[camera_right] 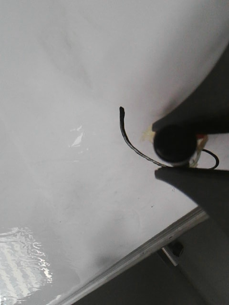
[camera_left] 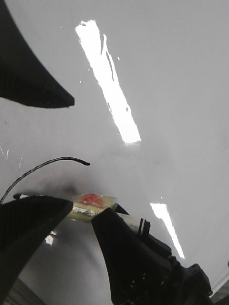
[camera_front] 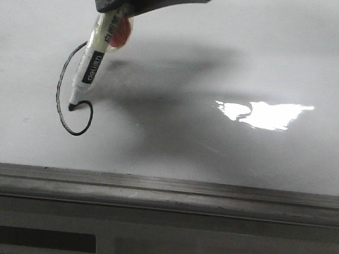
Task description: Write number 6 on whiteboard
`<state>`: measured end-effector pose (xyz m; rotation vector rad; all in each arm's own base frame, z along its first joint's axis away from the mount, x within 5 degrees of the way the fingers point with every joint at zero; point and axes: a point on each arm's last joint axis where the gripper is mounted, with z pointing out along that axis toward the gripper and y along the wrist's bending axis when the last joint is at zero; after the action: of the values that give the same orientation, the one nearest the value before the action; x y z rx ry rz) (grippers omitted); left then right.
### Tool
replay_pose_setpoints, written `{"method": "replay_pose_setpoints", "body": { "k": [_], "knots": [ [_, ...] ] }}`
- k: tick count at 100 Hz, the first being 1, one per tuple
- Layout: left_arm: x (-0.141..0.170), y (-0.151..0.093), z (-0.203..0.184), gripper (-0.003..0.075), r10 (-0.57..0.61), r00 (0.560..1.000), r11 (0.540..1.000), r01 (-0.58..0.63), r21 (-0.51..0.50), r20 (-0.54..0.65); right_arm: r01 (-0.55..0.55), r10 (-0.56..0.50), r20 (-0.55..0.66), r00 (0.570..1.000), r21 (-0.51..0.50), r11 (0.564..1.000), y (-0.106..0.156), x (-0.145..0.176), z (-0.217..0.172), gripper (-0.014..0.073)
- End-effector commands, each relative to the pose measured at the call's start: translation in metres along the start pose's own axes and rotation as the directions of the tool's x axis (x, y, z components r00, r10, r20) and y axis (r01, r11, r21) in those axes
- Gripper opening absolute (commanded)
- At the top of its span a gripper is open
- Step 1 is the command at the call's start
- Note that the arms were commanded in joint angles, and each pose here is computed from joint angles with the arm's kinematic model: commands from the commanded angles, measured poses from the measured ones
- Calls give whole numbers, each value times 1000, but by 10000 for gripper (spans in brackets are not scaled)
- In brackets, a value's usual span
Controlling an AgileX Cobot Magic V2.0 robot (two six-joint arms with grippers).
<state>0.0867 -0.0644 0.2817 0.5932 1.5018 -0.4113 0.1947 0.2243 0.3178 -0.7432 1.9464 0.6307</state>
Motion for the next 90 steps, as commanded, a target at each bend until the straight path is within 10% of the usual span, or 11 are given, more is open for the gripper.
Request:
{"method": "replay_pose_setpoints", "body": {
  "k": [1,90],
  "knots": [
    [-19,1,-1,374,-6,994,1000,5,3,108,44,-44,111,993,1,999,1,-20,-8,-62],
    [16,-36,53,370,91,991,963,-61,263,-102,95,-81,117,990,-120,988,39,-19,-27,-63]
  ]
}}
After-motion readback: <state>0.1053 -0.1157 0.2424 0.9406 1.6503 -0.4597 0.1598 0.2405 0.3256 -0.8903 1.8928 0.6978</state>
